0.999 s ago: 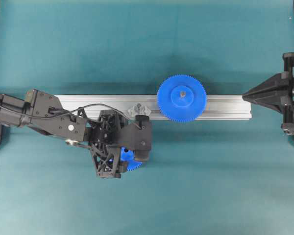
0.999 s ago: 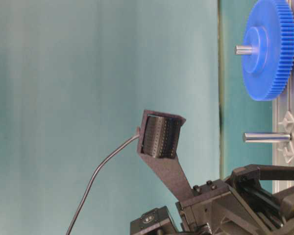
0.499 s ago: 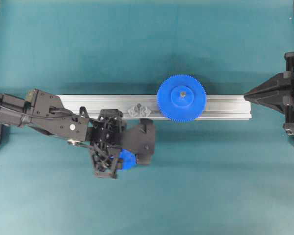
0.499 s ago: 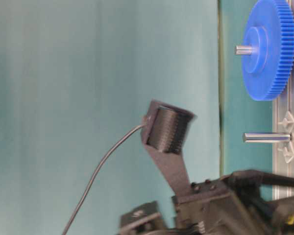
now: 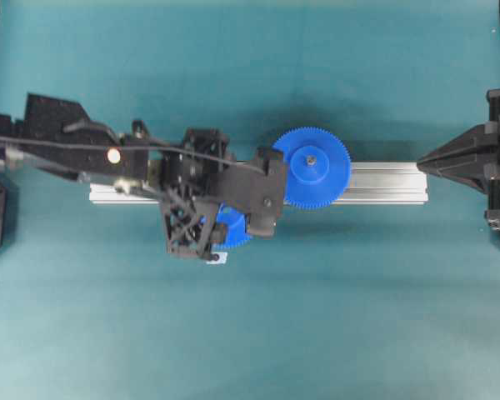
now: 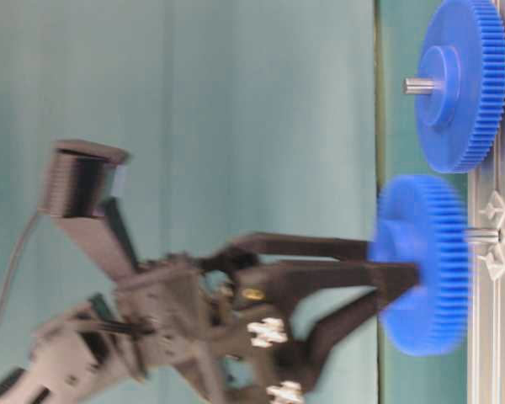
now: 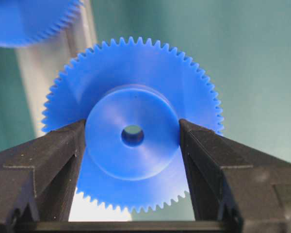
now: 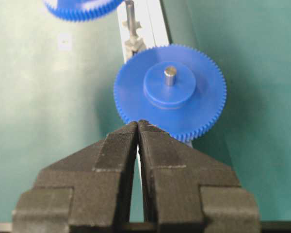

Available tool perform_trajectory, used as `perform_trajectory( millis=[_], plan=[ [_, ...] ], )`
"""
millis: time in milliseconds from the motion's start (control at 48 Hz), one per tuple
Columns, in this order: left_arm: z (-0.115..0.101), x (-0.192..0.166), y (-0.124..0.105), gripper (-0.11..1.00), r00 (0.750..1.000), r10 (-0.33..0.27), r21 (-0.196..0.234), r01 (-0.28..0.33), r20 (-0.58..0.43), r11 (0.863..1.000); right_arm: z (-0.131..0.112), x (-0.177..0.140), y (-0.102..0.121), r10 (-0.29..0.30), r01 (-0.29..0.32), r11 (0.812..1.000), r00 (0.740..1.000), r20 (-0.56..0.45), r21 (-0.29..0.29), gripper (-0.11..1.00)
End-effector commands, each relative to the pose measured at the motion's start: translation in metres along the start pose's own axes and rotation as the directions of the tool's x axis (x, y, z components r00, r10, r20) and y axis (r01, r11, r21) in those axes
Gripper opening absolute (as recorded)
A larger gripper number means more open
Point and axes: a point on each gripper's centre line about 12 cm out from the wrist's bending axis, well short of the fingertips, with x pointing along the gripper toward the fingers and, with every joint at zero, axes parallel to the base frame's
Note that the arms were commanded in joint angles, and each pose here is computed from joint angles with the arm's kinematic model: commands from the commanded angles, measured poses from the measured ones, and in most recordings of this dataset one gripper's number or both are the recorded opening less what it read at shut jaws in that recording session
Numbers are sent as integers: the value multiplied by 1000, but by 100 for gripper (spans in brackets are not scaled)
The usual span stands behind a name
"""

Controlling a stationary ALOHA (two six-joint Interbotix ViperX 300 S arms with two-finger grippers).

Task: Find the location of the shaft and insert the small gear.
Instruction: 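Lift the gear and carry it over the empty shaft on the rail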

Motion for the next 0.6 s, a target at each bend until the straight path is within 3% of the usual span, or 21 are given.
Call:
perform_trajectory(
  millis=[0,291,583],
  plan=[
    [16,-20,15,65,998,31,7,-32,62,999,4,-1,0,-2,2,1000,1000,12,12,12],
    [11,-7,33,65,998,52,26,-52,33,998,0,-5,0,1,-1,1000,1000,26,13,12],
    [3,16,33,65,999,44,28,-43,-6,999,-3,-6,-1,-1,1,1000,1000,9,13,12]
  ],
)
